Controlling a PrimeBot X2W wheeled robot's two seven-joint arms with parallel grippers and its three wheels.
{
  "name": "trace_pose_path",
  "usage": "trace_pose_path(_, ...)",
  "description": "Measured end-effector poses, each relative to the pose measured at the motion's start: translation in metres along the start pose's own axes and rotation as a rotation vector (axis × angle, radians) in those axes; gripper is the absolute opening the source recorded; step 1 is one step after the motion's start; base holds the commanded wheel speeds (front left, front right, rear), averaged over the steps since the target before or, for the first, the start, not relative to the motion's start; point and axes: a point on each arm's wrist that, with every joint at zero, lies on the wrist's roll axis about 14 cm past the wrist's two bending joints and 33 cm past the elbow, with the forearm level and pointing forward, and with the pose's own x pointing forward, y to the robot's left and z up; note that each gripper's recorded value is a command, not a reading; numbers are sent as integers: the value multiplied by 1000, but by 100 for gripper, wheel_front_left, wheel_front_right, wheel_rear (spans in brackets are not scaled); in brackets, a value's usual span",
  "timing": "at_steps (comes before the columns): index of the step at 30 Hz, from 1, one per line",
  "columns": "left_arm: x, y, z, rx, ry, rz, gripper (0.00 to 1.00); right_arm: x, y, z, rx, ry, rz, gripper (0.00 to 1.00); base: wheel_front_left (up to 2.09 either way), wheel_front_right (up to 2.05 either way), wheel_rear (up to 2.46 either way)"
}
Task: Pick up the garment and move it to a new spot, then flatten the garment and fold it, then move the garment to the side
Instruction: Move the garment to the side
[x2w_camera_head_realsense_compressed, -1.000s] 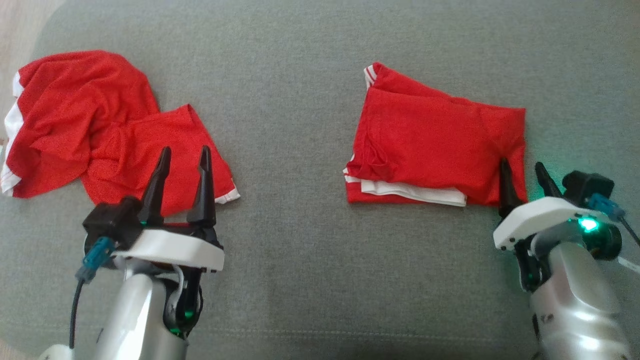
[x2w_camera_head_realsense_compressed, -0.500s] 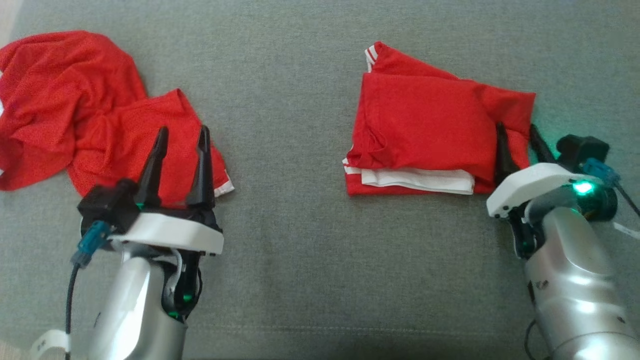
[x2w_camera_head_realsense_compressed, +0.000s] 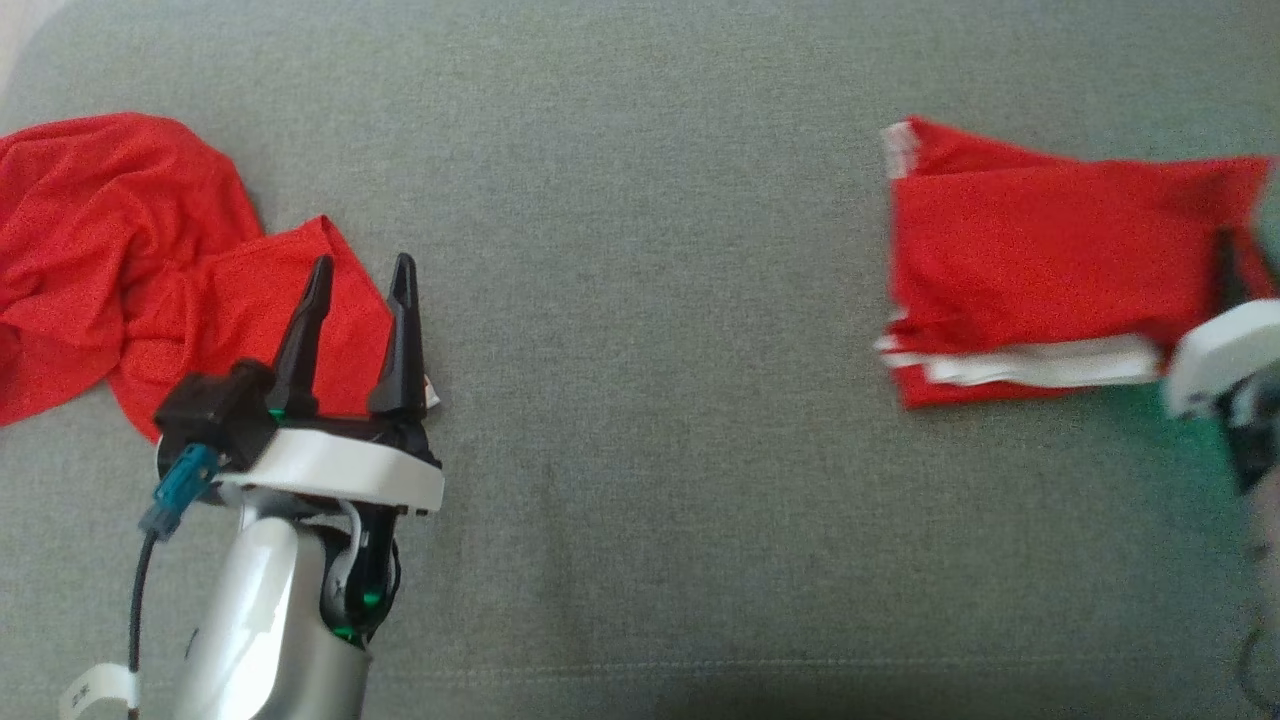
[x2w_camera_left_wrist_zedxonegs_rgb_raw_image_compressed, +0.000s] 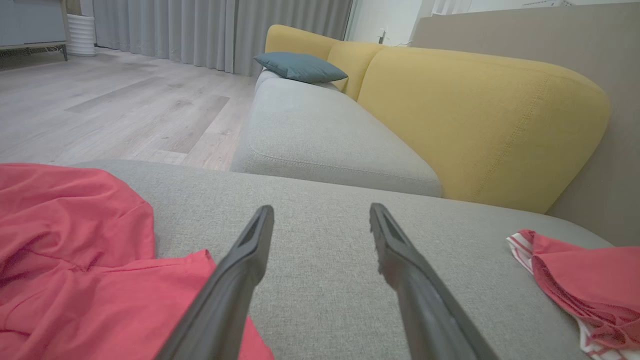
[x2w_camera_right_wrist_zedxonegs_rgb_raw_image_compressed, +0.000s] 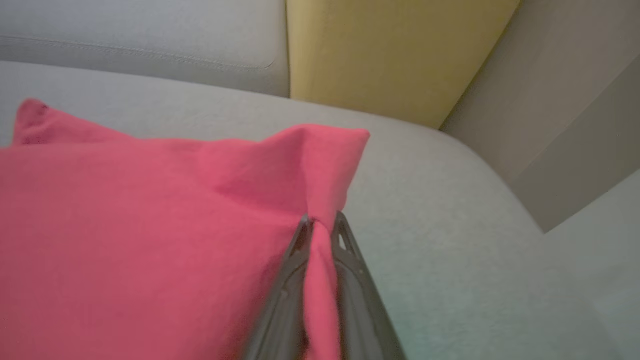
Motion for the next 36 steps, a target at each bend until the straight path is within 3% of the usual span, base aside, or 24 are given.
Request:
trace_pose_path(4, 1, 0, -2, -1, 3, -2, 100, 5, -40, 23, -40, -41, -83, 0, 0, 0, 0)
trace_pose_path(12, 2, 5, -9, 3, 18, 5, 100, 15, -76, 45, -57, -67, -180, 0, 0, 0, 0)
trace_pose_path(33, 7, 6, -20, 8, 43, -2, 100, 16, -85, 59, 61, -117, -241, 0, 0, 0, 0)
trace_pose_path(34, 7, 6, -20, 8, 43, -1, 100, 16, -85, 59, 71, -117, -243, 29, 0, 0, 0)
trace_pose_path(35, 7, 6, -20, 8, 43, -1, 100, 16, -85, 59, 86, -115, -243, 50, 0, 0, 0)
trace_pose_path(36, 7, 7, -20, 8, 43, 0, 100, 16, -84, 58, 104, -118, -243, 94, 0, 0, 0)
